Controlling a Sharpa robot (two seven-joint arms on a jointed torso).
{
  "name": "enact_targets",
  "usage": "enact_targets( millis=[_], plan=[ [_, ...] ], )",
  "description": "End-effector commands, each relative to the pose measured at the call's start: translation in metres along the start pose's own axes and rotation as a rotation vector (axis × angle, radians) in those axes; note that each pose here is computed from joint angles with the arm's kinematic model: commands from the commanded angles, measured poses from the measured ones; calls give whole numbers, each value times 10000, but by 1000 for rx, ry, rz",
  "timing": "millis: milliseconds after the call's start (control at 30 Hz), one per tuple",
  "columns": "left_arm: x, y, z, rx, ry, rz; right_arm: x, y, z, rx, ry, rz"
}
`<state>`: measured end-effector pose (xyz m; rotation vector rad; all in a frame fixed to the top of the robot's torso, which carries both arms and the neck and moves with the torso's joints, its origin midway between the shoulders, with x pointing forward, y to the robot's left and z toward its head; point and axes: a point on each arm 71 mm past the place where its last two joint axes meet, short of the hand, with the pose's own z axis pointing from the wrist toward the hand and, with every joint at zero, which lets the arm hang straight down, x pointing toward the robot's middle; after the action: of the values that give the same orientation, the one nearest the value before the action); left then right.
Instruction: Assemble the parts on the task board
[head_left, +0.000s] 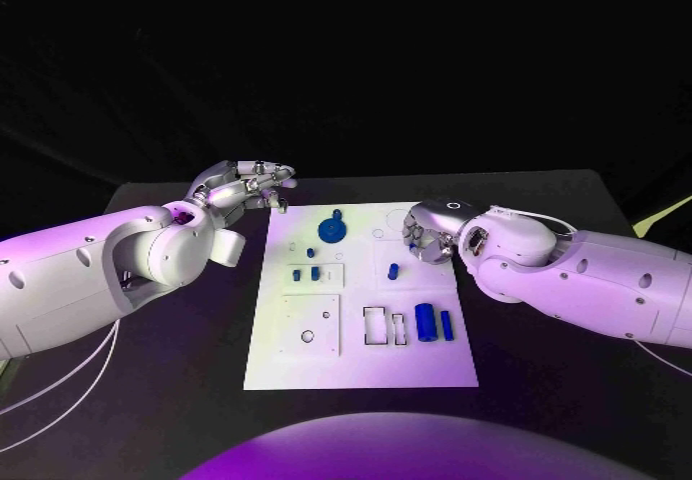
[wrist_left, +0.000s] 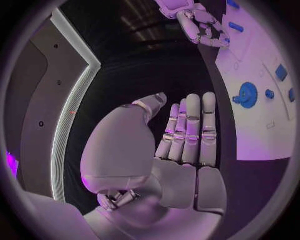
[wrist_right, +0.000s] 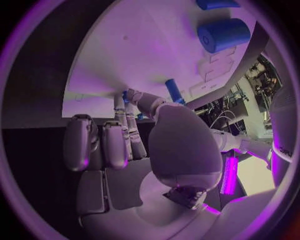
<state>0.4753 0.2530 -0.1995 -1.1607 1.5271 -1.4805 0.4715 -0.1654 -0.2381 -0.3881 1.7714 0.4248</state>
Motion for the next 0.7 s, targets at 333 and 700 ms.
enact_targets(
  millis=[333, 700],
  plan=[
    [16, -1, 8, -5, 17, -9, 67, 21, -43, 27, -7, -67],
    [-6, 6, 18, -7, 11, -6, -18, 34, -114, 18, -56, -36]
  ],
)
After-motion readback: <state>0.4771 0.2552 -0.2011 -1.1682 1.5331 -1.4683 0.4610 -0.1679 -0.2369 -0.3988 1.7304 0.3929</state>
